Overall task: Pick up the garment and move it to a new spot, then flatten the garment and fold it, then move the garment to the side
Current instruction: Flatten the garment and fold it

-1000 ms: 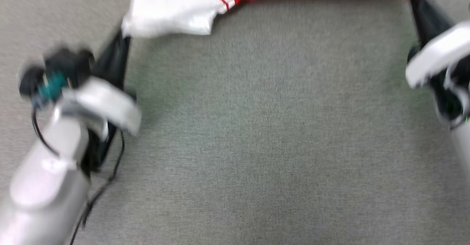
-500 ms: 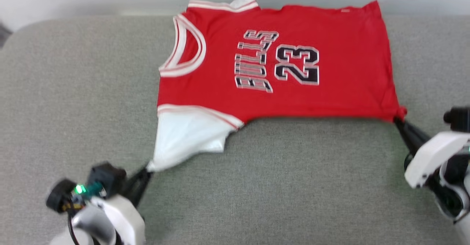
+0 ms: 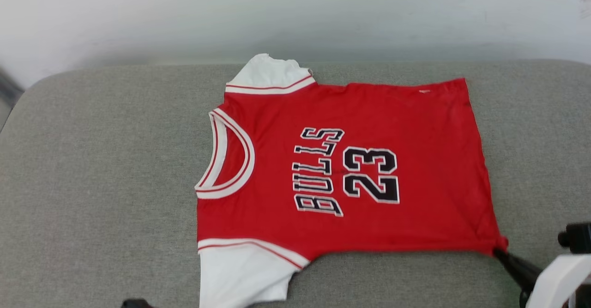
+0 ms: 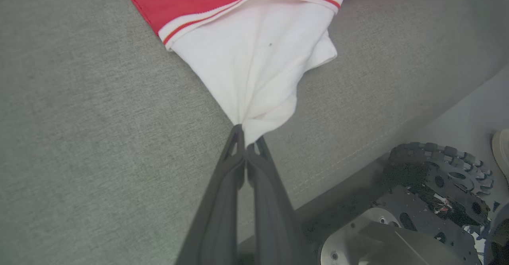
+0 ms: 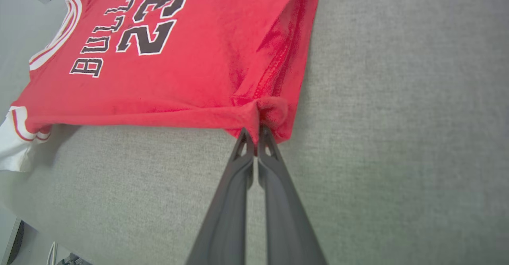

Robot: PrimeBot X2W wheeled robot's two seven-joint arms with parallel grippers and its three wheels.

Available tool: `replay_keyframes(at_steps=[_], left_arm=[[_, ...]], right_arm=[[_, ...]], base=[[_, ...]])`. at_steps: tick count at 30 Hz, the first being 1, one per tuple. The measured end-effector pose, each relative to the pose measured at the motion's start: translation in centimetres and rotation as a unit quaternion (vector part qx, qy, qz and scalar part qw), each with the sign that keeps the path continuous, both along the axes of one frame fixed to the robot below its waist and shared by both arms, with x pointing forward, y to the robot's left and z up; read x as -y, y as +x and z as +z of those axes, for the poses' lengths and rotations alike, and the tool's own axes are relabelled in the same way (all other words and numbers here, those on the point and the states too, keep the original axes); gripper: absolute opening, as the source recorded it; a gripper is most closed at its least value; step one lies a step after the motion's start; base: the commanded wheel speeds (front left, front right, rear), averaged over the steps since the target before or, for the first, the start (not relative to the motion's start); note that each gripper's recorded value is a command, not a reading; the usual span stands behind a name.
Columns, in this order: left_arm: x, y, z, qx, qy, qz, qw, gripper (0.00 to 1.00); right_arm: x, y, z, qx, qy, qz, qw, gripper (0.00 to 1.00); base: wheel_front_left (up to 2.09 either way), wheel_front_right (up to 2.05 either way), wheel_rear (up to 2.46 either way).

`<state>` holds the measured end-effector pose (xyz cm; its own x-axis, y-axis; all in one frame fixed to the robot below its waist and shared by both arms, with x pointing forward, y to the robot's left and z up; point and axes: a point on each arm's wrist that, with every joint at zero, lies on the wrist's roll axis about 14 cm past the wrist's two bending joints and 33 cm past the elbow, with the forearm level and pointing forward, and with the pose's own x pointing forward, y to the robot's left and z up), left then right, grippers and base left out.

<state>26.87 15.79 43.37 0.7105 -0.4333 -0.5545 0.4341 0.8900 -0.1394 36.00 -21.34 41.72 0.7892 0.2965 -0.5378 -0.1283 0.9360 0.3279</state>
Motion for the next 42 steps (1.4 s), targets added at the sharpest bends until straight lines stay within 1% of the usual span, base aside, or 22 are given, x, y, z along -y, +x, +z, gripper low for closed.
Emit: replay_keyframes(at_steps=[3, 5, 9, 11, 13, 17, 20, 23, 29, 33, 35, 40, 42], left_arm=[[0.2, -1.4, -0.3, -0.023, -0.002, -0.011, 1.000, 0.00], [0.3, -1.4, -0.1, -0.024, -0.007, -0.009, 1.000, 0.00], [0.3, 1.5, 2.0, 0.028, -0.014, -0.002, 1.000, 0.00], [0.3, 2.8, 2.8, 0.048, -0.016, 0.000, 0.999, 0.00], [0.2, 4.3, 3.7, 0.068, -0.021, 0.003, 0.997, 0.00], [0.2, 7.8, 5.4, 0.109, -0.035, 0.010, 0.993, 0.00], [-0.1, 10.2, 6.0, 0.128, -0.031, 0.009, 0.991, 0.00], [-0.2, 12.5, 5.9, 0.140, -0.022, 0.004, 0.990, 0.00], [-0.1, 16.4, 4.3, 0.135, -0.010, 0.001, 0.991, 0.00], [-0.9, 18.7, 2.8, 0.123, 0.005, 0.019, 0.992, 0.00], [-0.9, 19.4, 2.1, 0.117, 0.006, 0.020, 0.993, 0.00], [-0.9, 20.8, 0.3, 0.100, 0.007, 0.027, 0.995, 0.00], [-1.0, 21.3, -0.3, 0.099, 0.015, 0.028, 0.995, 0.00]], right_arm=[[-0.1, -2.1, -0.7, -0.027, 0.009, 0.003, 1.000, 0.00], [-0.1, -2.7, -0.8, -0.035, 0.014, 0.001, 0.999, 0.00], [-0.6, -2.2, 0.2, -0.028, 0.034, -0.002, 0.999, 0.00], [-1.3, -1.7, 0.9, -0.024, 0.068, -0.011, 0.997, 0.00], [-1.6, -1.1, 1.3, -0.024, 0.083, -0.013, 0.996, 0.00], [-1.3, 0.9, 2.4, -0.011, 0.076, -0.008, 0.997, 0.00], [-1.4, 2.4, 2.7, -0.007, 0.076, -0.006, 0.997, 0.00], [-1.4, 3.7, 2.4, -0.011, 0.061, -0.002, 0.998, 0.00], [-1.4, 6.2, 0.9, -0.028, 0.045, 0.000, 0.999, 0.00], [-1.3, 7.5, -0.2, -0.039, 0.035, -0.002, 0.999, 0.00], [-1.2, 7.8, -0.8, -0.044, 0.026, -0.002, 0.999, 0.00], [-1.3, 8.8, -1.9, -0.052, 0.024, -0.005, 0.998, 0.00], [-1.4, 9.1, -2.4, -0.055, 0.021, -0.004, 0.998, 0.00]], base=[[0.00, 0.00, 0.00], [0.00, 0.00, 0.00], [0.00, 0.00, 0.00], [0.00, 0.00, 0.00], [0.00, 0.00, 0.00], [0.00, 0.00, 0.00], [0.00, 0.00, 0.00], [0.00, 0.00, 0.00], [0.00, 0.00, 0.00], [0.00, 0.00, 0.00], [0.00, 0.00, 0.00], [0.00, 0.00, 0.00], [0.00, 0.00, 0.00]])
